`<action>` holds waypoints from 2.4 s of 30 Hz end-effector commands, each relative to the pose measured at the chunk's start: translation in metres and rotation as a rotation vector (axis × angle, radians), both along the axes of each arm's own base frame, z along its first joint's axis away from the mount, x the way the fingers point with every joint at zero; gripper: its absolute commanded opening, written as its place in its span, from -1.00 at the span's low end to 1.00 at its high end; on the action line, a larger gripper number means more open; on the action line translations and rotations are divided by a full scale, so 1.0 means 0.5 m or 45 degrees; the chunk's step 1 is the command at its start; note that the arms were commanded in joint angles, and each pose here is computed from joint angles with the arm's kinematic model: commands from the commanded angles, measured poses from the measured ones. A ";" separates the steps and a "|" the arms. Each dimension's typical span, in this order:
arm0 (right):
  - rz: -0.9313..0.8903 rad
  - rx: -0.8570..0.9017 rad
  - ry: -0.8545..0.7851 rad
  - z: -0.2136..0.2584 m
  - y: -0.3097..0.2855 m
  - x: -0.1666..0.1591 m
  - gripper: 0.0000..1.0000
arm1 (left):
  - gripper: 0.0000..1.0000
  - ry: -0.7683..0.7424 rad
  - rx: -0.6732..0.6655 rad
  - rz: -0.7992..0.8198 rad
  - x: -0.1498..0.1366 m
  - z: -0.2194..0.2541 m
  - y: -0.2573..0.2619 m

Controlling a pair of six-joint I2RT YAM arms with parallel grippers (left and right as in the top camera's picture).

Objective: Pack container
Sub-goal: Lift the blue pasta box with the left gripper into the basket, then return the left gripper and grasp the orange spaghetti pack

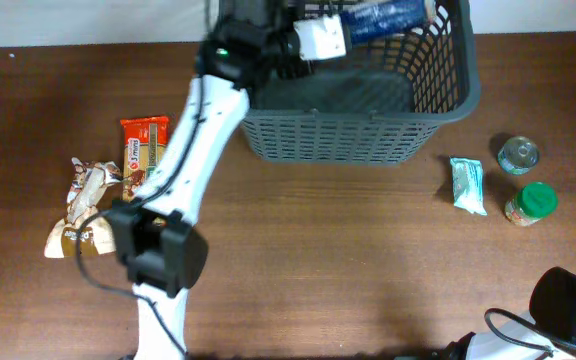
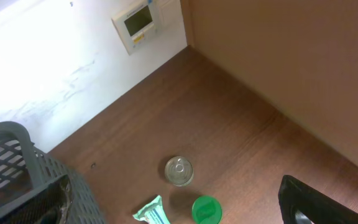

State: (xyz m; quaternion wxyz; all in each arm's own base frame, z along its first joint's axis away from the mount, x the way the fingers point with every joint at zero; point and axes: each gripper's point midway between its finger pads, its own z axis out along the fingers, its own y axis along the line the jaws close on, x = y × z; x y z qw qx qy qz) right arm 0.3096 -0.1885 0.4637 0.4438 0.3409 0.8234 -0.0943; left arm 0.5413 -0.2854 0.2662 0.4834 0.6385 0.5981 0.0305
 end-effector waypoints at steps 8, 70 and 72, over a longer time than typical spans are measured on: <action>-0.028 -0.002 0.002 -0.001 -0.008 -0.003 0.98 | -0.97 0.001 0.325 0.137 0.071 -0.181 0.031; -0.028 -0.002 0.002 -0.001 -0.008 -0.003 0.98 | 0.79 1.291 -0.134 2.071 -0.338 -0.507 0.729; -0.028 -0.002 0.001 -0.001 -0.008 -0.003 0.97 | 0.78 1.272 -0.129 2.044 -0.328 -0.513 0.731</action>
